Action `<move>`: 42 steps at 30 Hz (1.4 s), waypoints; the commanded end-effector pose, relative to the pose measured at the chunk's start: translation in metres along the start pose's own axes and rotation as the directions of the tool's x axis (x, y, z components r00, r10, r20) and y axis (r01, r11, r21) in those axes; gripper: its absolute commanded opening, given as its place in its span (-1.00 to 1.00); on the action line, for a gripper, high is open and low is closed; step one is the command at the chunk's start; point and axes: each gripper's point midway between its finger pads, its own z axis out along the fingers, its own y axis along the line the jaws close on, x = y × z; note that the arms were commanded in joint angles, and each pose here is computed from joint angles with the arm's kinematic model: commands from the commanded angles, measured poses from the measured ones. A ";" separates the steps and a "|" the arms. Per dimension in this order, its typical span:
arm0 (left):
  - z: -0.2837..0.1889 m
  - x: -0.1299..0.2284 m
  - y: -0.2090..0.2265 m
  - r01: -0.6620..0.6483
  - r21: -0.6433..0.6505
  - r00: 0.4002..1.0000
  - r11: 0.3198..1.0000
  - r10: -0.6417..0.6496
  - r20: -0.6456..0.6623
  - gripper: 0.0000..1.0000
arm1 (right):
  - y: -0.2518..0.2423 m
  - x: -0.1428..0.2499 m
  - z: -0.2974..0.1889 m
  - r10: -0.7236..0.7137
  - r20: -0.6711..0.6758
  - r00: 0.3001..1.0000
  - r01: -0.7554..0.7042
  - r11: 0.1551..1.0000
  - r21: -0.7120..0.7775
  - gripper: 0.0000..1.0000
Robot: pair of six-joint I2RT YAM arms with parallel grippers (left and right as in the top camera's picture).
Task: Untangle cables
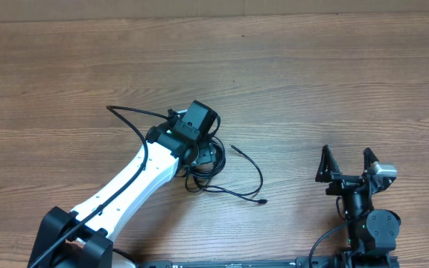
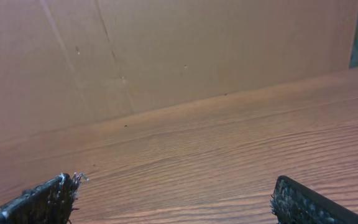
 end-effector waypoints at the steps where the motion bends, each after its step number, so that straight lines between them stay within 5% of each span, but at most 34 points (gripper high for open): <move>1: 0.004 -0.001 0.001 -0.014 -0.018 1.000 1.000 0.014 -0.011 0.71 | 0.000 0.001 0.000 -0.008 0.006 1.000 0.008 1.000 -0.006 1.00; 16: 0.062 0.045 -0.001 -0.012 -0.057 0.964 0.998 -0.004 -0.267 0.67 | 0.000 0.001 0.000 -0.008 0.006 1.000 0.008 1.000 -0.006 1.00; 31: 0.066 0.048 -0.002 -0.011 -0.056 0.960 0.998 -0.005 -0.280 0.60 | 0.000 0.001 0.000 -0.008 0.006 1.000 0.008 1.000 -0.006 0.99; 35: 0.067 0.045 -0.003 -0.008 -0.049 0.963 0.999 -0.006 -0.270 0.33 | 0.000 0.001 0.000 -0.008 0.006 1.000 0.008 1.000 -0.006 1.00; 39: 0.068 0.038 -0.007 -0.004 -0.036 0.971 0.999 -0.005 -0.241 -0.55 | 0.000 0.001 0.000 -0.008 0.006 1.000 0.008 1.000 -0.006 1.00; 42: 0.067 0.034 -0.009 0.001 -0.031 0.972 1.000 -0.008 -0.235 -0.89 | 0.000 0.001 0.000 -0.008 0.006 1.000 0.008 1.000 -0.006 1.00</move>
